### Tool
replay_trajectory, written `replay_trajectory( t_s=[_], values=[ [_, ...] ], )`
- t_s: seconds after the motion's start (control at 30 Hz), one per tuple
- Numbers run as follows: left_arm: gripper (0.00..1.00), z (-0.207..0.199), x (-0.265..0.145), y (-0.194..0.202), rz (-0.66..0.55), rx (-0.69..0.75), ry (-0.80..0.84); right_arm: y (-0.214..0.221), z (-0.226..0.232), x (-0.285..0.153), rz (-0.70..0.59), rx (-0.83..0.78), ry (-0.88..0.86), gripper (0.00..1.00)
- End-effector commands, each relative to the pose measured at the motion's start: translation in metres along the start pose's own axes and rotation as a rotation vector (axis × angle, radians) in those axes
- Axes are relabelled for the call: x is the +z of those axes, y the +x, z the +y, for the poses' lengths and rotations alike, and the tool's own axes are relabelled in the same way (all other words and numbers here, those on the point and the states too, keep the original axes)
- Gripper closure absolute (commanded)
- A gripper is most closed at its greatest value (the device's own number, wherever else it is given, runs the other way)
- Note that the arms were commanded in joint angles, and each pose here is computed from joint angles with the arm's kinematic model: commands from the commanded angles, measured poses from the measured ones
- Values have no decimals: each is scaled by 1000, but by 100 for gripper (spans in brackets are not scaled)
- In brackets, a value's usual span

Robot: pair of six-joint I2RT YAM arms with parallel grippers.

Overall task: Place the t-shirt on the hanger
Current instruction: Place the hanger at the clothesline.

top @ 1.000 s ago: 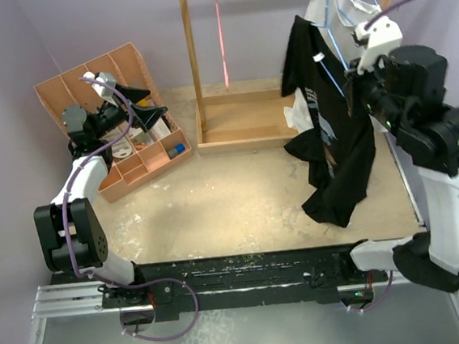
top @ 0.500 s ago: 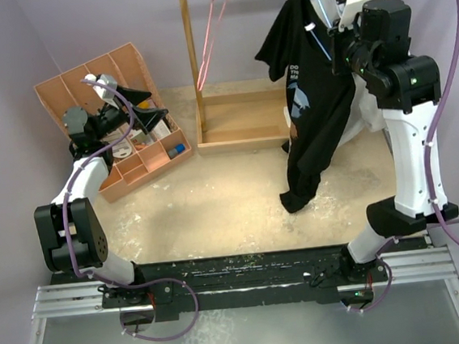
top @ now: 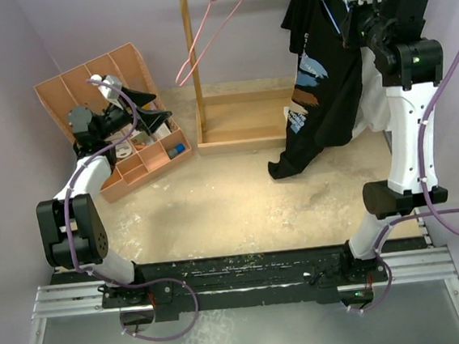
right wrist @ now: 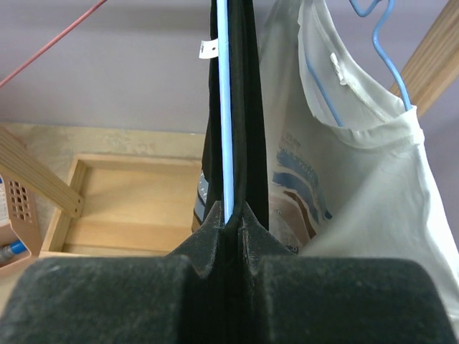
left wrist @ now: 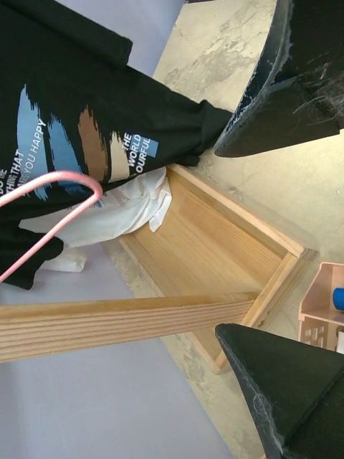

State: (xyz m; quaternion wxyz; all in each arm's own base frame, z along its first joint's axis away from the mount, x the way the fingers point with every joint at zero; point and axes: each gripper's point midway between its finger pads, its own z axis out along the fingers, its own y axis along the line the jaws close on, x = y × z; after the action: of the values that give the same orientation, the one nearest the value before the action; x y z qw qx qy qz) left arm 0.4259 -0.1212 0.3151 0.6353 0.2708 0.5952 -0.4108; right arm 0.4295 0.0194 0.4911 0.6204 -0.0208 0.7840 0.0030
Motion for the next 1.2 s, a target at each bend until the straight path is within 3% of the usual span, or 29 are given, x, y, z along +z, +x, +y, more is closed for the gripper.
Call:
replay_trajectory(
  t_s=[0.0, 0.5, 0.87, 0.9, 0.97, 1.07, 1.17],
  values=[
    [0, -5, 3, -2, -11, 49, 30, -42, 3, 1, -167, 29, -41, 100],
    [0, -9, 8, 6, 3, 38, 45, 4, -14, 57, -71, 52, -39, 100],
    [0, -8, 6, 17, 21, 16, 25, 45, -16, 64, -22, 71, -23, 100],
    [0, -9, 6, 19, 23, 12, 23, 44, -16, 62, -28, 73, -22, 96],
    [0, -8, 5, 22, 25, 6, 20, 41, -16, 57, -46, 75, -24, 71],
    [0, -9, 5, 26, 28, 1, 17, 33, -15, 41, -90, 71, -26, 43],
    [0, -9, 5, 30, 32, -5, 11, 22, -15, 17, -146, 55, -25, 26]
  ],
)
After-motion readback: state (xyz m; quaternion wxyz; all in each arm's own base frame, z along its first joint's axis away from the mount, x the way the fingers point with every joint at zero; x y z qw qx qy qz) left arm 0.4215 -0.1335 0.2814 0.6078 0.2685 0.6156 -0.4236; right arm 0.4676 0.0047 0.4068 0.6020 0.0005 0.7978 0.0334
